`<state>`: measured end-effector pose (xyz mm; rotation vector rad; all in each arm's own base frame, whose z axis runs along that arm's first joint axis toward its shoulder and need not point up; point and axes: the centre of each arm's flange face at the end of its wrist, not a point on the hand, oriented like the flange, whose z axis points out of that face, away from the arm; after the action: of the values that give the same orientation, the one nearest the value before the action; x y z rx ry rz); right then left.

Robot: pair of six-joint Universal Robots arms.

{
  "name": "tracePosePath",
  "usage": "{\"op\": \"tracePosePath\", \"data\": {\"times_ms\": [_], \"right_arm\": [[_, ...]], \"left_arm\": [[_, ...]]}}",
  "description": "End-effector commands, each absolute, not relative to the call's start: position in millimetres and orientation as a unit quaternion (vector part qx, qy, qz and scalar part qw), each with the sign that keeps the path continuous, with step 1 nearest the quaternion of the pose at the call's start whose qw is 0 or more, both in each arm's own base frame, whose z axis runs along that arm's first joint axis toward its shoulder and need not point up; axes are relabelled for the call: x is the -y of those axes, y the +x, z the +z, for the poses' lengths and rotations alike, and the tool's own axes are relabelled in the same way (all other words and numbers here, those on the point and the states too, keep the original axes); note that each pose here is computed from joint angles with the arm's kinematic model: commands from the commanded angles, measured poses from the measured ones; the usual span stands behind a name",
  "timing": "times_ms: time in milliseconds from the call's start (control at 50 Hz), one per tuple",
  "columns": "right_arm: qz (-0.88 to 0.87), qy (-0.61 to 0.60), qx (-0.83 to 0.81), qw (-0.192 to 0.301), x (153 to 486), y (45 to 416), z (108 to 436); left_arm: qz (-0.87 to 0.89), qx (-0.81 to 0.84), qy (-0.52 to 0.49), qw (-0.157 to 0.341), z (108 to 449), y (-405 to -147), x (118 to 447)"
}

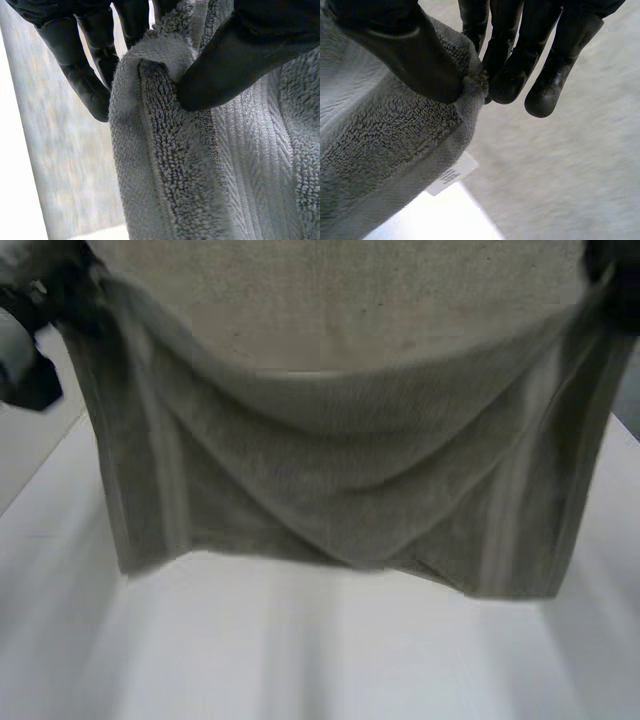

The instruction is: Fold the towel.

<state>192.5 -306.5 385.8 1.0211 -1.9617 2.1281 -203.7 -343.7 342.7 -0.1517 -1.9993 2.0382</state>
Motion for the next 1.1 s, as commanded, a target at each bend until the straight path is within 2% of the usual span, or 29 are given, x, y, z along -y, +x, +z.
{"op": "tracePosePath", "data": {"times_ms": [20, 100, 140, 160, 200, 220, 240, 260, 280, 300, 380, 440, 480, 500, 540, 560, 600, 620, 640, 660, 700, 720, 760, 780, 800, 860, 920, 1040, 1100], "right_arm": [[0.645, 0.377, 0.664, 0.041, 331, 225, 335], [0.702, 0.336, 0.623, 0.078, 345, 232, 358], [0.795, 0.257, 0.54, 0.1, 356, 237, 397], [0.796, 0.256, 0.539, 0.1, 356, 237, 397], [0.878, 0.182, 0.431, 0.102, 350, 233, 446], [0.878, 0.182, 0.43, 0.102, 350, 233, 446], [0.902, 0.165, 0.386, 0.102, 333, 230, 470], [0.902, 0.165, 0.385, 0.102, 333, 230, 471], [0.913, 0.157, 0.365, 0.098, 318, 226, 488], [0.915, 0.157, 0.359, 0.094, 313, 225, 493], [0.907, 0.178, 0.372, 0.085, 311, 229, 486], [0.883, 0.215, 0.412, 0.07, 310, 233, 467], [0.846, 0.26, 0.462, 0.048, 310, 238, 437], [0.846, 0.26, 0.462, 0.048, 310, 238, 437], [0.805, 0.304, 0.509, 0.02, 310, 242, 400], [0.805, 0.305, 0.509, 0.02, 310, 242, 399], [0.766, 0.336, 0.547, -0.001, 307, 245, 359], [0.766, 0.336, 0.548, -0.001, 307, 245, 359], [0.748, 0.349, 0.565, -0.013, 303, 247, 341], [0.748, 0.349, 0.565, -0.013, 303, 247, 341], [0.71, 0.372, 0.597, -0.034, 296, 249, 305], [0.709, 0.373, 0.597, -0.034, 296, 249, 305], [0.664, 0.393, 0.634, -0.047, 292, 248, 264], [0.664, 0.393, 0.634, -0.047, 291, 248, 264], [0.643, 0.402, 0.65, -0.049, 289, 247, 245], [0.621, 0.422, 0.659, -0.046, 284, 246, 221], [0.616, 0.434, 0.657, -0.033, 279, 243, 212], [0.631, 0.432, 0.644, -0.011, 274, 236, 226], [0.643, 0.416, 0.643, 0.009, 279, 221, 240]], "left_arm": [[0.659, 0.735, -0.141, 0.076, 283, -228, 376], [0.686, 0.704, -0.175, 0.059, 297, -240, 378], [0.756, 0.632, -0.152, 0.07, 336, -245, 384], [0.757, 0.632, -0.152, 0.07, 336, -245, 384], [0.84, 0.52, -0.12, 0.096, 396, -245, 374], [0.841, 0.519, -0.12, 0.097, 396, -245, 374], [0.873, 0.465, -0.106, 0.104, 426, -239, 362], [0.873, 0.465, -0.106, 0.104, 426, -239, 362], [0.9, 0.412, -0.09, 0.11, 457, -231, 349], [0.915, 0.378, -0.081, 0.115, 478, -225, 336], [0.917, 0.37, -0.071, 0.13, 487, -221, 330], [0.905, 0.395, -0.067, 0.146, 474, -223, 334], [0.879, 0.448, -0.067, 0.151, 442, -223, 344], [0.879, 0.448, -0.067, 0.151, 442, -223, 345], [0.845, 0.51, -0.07, 0.143, 394, -218, 359], [0.845, 0.511, -0.07, 0.143, 394, -218, 360], [0.803, 0.573, -0.082, 0.141, 342, -214, 366], [0.803, 0.574, -0.082, 0.141, 342, -214, 366], [0.779, 0.602, -0.093, 0.146, 314, -215, 367], [0.779, 0.603, -0.093, 0.146, 314, -215, 367], [0.728, 0.656, -0.117, 0.161, 257, -220, 367], [0.728, 0.656, -0.117, 0.161, 257, -220, 367], [0.682, 0.698, -0.132, 0.175, 213, -224, 362], [0.681, 0.698, -0.132, 0.175, 213, -224, 362], [0.662, 0.715, -0.137, 0.175, 195, -224, 361], [0.64, 0.736, -0.153, 0.16, 171, -223, 360], [0.633, 0.741, -0.18, 0.135, 165, -220, 358], [0.618, 0.753, -0.203, 0.102, 164, -209, 352], [0.625, 0.748, -0.201, 0.097, 180, -204, 345]]}}
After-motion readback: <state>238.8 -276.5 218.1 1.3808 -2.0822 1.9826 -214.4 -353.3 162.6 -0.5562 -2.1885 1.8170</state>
